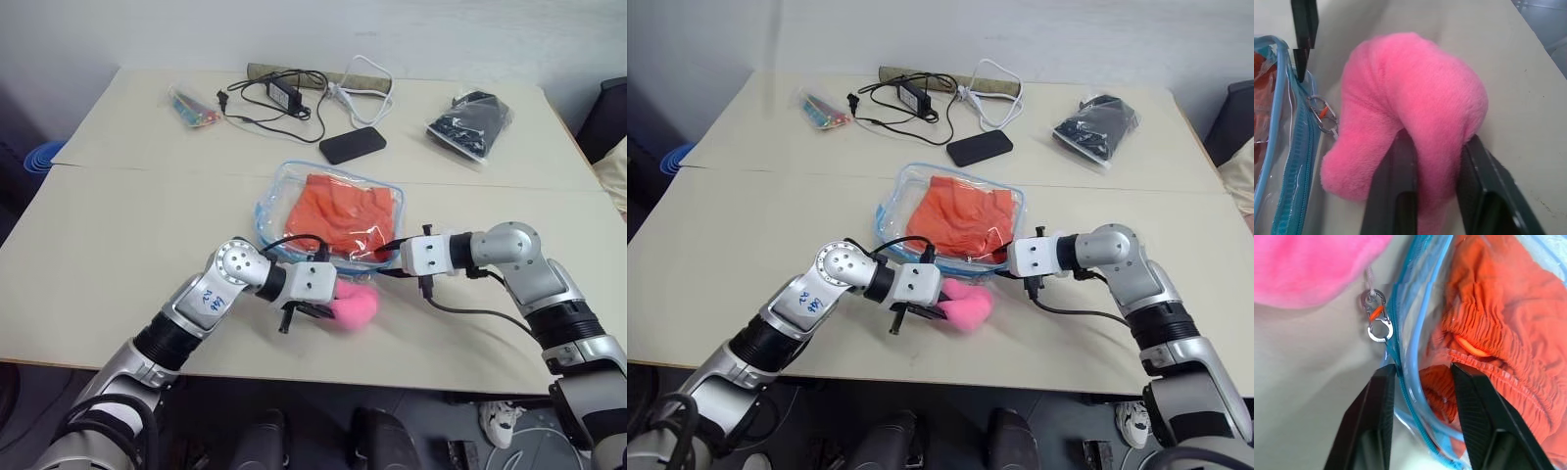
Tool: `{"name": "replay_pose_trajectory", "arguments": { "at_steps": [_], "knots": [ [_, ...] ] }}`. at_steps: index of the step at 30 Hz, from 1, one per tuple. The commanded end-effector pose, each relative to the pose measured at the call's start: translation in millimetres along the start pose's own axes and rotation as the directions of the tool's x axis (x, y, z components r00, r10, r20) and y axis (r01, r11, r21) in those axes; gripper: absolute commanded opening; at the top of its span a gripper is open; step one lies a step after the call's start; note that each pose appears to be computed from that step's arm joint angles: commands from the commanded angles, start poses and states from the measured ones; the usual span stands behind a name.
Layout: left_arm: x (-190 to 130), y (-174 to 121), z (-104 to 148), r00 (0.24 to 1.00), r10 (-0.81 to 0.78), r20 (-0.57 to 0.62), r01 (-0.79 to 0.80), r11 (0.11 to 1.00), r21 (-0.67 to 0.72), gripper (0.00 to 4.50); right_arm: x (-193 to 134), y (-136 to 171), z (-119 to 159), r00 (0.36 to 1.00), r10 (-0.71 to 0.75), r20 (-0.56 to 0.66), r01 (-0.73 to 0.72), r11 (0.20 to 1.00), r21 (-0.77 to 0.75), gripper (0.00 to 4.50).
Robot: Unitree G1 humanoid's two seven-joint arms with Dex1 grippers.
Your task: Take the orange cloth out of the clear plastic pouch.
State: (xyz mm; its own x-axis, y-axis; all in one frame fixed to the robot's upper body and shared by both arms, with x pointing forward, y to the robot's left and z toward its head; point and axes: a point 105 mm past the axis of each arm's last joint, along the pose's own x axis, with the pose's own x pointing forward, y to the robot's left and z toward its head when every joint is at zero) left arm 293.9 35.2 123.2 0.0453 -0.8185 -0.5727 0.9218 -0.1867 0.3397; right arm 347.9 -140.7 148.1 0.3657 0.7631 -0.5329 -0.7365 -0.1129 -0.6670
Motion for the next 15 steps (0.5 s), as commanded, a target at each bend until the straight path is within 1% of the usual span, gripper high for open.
{"name": "replay_pose_trajectory", "arguments": {
  "at_steps": [1, 2, 3, 5, 6, 13, 15],
  "knots": [
    [0, 1, -7, 0.999, 0.017, -0.035, -0.017, 1.000, -0.022, 0.31, -12, -9, 4, 1.000, -0.014, 0.009, 0.014, 1.000, 0.004, 2.29],
    [1, 1, -7, 0.999, 0.018, -0.034, -0.019, 1.000, -0.021, 0.31, -11, -10, 1, 1.000, -0.020, -0.004, 0.020, 1.000, -0.003, 2.46],
    [1, 2, -6, 0.999, 0.019, -0.034, -0.020, 1.000, -0.020, 0.31, -11, -12, -1, 0.999, -0.031, -0.017, 0.031, 0.999, -0.009, 2.75],
    [1, 3, -5, 0.999, 0.021, -0.033, -0.022, 1.000, -0.019, 0.31, -11, -14, -2, 0.999, -0.037, -0.028, 0.036, 0.999, -0.033, 3.47],
    [1, 3, -5, 0.999, 0.021, -0.033, -0.022, 1.000, -0.018, 0.31, -12, -14, -3, 0.999, -0.032, -0.034, 0.031, 0.998, -0.047, 3.75],
    [-1, 3, -6, 0.999, 0.017, -0.044, -0.017, 1.000, -0.008, 0.31, -23, -29, -5, 0.996, -0.064, -0.069, 0.056, 0.991, -0.122, 3.75],
    [-1, 3, -6, 0.999, 0.018, -0.046, -0.018, 1.000, -0.008, 0.31, -26, -31, -3, 0.997, -0.058, -0.057, 0.051, 0.990, -0.132, 3.36]
  ]
}}
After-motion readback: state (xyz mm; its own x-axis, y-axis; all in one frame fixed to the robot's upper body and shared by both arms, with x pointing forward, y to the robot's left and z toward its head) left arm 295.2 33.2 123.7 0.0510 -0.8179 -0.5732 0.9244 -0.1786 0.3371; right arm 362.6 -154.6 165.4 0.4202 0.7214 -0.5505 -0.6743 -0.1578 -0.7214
